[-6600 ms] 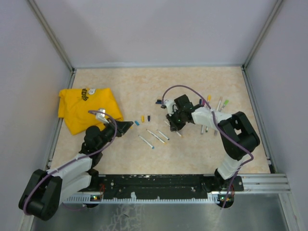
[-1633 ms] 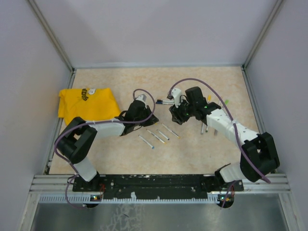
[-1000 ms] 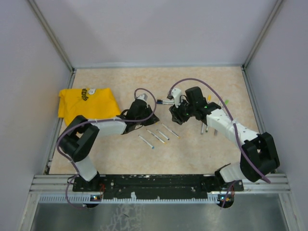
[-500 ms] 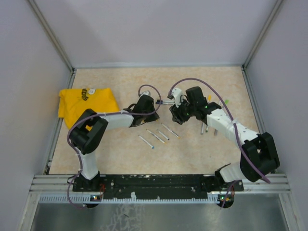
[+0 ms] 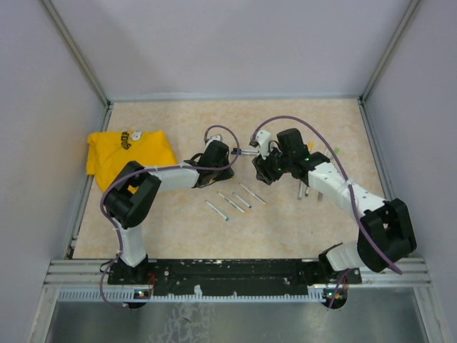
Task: Open the pen caps
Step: Place the pen cap at the center of the board.
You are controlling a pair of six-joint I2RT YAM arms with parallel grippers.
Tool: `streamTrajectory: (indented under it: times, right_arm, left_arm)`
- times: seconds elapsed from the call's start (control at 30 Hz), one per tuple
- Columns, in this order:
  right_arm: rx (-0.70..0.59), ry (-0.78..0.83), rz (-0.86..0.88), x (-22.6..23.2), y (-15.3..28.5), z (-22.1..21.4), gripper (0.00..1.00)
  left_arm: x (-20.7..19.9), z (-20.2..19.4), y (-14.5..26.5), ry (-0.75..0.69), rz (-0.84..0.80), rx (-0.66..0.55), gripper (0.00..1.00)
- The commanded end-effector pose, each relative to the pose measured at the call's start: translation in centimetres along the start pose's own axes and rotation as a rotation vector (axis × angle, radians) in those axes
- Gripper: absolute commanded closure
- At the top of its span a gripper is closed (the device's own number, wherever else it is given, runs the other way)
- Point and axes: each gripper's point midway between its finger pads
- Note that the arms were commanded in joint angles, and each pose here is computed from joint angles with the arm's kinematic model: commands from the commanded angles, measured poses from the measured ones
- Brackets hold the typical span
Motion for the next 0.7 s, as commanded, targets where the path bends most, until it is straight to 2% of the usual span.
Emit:
streamTrajectory:
  times: [0.0,0.33,0.67]
  right_arm:
    - [-0.065,0.021,-0.009,-0.2,1.0,1.7,0.53]
    - [-0.068,0.021,-0.007,-0.2,1.1,1.7,0.53]
    - [-0.069,0.018,-0.004,-0.1,1.2,1.8,0.53]
  left_arm:
    - [1.0,-0.5,-0.3,-0.028,0.06,0.02,0.76]
    - [1.2,0.8,0.7,-0.031,0.081,-0.016,0.66]
    - [0.0,3.2,2.8,-0.041,0.038,-0.072,0.63]
Point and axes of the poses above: each gripper's point midway between its finger pads, its own y axis back along the fingers, its own x axis along the line the jaws close on, z = x × y, and after that the axes turned 9 degrees about -y, right-handed
